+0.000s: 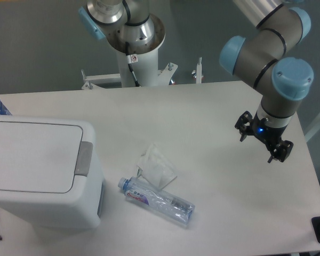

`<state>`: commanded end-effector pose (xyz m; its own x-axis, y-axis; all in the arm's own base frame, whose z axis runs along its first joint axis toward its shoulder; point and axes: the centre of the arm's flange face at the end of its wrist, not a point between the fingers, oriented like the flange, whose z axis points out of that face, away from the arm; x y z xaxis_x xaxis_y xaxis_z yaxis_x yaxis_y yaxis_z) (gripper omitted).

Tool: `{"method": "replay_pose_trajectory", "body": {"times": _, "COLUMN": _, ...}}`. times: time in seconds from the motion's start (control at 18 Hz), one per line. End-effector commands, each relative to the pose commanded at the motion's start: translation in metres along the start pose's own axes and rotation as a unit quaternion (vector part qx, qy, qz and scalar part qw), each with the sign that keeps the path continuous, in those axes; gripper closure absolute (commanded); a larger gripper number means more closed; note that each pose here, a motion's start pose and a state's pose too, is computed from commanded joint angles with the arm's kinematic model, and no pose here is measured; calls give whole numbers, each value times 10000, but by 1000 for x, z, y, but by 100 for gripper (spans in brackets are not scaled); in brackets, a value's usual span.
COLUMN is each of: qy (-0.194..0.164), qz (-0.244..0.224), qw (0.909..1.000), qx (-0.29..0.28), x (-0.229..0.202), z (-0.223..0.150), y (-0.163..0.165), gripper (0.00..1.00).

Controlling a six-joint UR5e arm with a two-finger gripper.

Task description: Open the trash can

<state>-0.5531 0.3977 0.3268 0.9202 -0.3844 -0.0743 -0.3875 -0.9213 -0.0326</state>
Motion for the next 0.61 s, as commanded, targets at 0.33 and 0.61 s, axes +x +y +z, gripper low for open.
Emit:
{"method": "replay_pose_trajectory", "body": {"times": 0.33, "qy": -23, "qz": 39, "qw": 10000, "qx": 45, "x": 0, "z": -1, "y": 1, "gripper": 0}}
{"method": "replay_pose_trajectory", "body": {"times": 0.61, "qy": 103, "qz": -153, "qw": 9989, "qx": 441, "x": 8, "z": 7, "y": 8, "gripper": 0}}
